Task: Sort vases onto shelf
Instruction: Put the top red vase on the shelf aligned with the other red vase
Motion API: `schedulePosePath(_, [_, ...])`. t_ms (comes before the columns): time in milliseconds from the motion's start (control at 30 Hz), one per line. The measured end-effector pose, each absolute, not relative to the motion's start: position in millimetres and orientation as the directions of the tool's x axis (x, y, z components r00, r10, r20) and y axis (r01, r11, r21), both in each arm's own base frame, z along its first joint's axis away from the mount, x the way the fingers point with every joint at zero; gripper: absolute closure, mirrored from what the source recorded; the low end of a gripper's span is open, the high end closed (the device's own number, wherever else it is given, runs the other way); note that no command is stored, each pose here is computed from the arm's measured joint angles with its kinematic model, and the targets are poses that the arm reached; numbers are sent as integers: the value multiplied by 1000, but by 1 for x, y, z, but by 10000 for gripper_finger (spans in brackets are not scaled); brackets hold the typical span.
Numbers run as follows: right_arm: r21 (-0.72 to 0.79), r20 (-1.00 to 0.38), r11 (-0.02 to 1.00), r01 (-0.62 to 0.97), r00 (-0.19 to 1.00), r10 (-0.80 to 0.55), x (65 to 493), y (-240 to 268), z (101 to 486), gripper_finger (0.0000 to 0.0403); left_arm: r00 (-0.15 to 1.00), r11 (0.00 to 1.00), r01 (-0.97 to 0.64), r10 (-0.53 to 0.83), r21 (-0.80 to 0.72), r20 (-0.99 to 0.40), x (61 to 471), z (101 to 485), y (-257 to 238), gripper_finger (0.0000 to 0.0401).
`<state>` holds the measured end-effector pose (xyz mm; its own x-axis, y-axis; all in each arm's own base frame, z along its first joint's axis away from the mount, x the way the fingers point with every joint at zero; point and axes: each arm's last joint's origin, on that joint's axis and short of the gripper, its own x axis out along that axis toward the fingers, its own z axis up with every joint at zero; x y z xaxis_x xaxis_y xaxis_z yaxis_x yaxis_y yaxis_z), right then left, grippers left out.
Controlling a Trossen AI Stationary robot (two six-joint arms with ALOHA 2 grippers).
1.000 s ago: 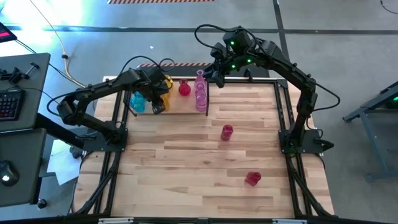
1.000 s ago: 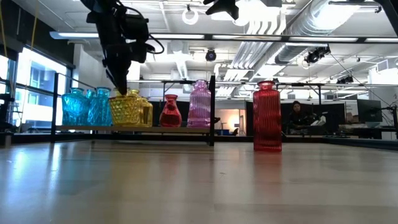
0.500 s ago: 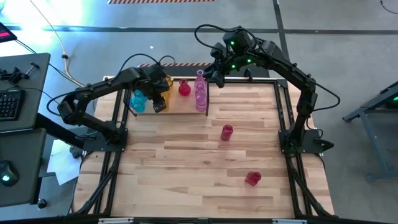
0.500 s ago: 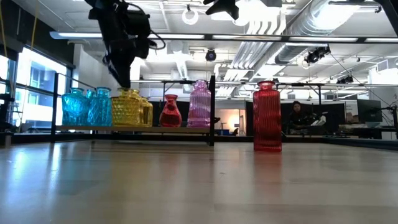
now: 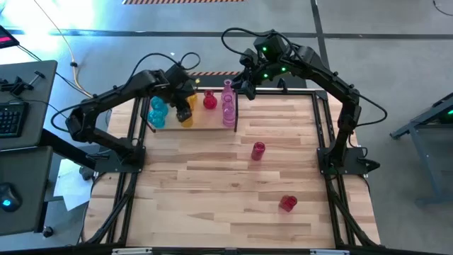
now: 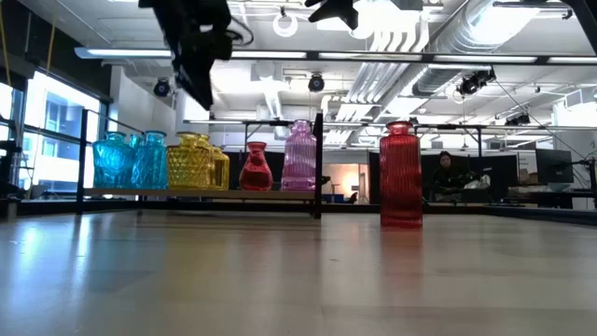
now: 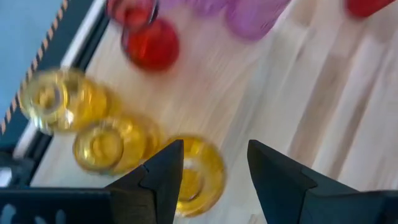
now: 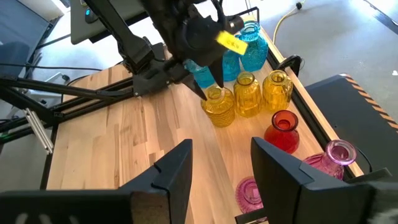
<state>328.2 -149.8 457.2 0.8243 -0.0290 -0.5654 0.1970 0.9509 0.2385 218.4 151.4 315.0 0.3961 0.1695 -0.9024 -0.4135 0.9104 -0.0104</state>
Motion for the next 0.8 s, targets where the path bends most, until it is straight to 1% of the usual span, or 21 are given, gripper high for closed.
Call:
schedulePosePath(133, [227,-578,955,190,816,-25,327,-149,456,258,477,929,-370,162,-30,-864,228,337,142,231])
schedulePosePath(233, [244,-620,949,201,784,-7,325,-147,452,258,544,939,-339,141,-63,-827,233,356,129,231])
schedulePosePath(300, [268,-678,938,221,735,20,320,-143,446,258,590,952,-302,142,-54,-795,233,371,116,231])
schedulePosePath(367, [289,-751,923,253,658,54,314,-137,439,258,638,957,-289,166,-33,-752,229,387,102,231])
schedulePosePath(433, [256,-836,915,311,546,48,307,-128,431,258,681,957,-288,186,-25,-708,220,400,89,231])
schedulePosePath(500, [174,-906,915,363,423,4,301,-118,426,258,718,952,-305,206,-34,-665,206,412,77,231])
schedulePosePath(567, [140,-904,915,378,425,-37,305,-110,425,258,754,944,-326,222,-59,-618,189,424,66,231])
schedulePosePath(667, [171,-892,925,339,452,-1,307,-93,426,258,807,930,-351,245,-103,-538,164,440,50,231])
schedulePosePath(700, [172,-898,925,338,440,6,306,-89,425,258,822,927,-357,254,-113,-510,155,444,46,231])
schedulePosePath(767, [143,-933,920,364,361,2,306,-81,415,258,842,921,-369,275,-124,-464,138,451,38,231])
schedulePosePath(800, [123,-940,919,375,341,-13,308,-79,409,258,852,919,-372,283,-130,-440,130,455,34,231])
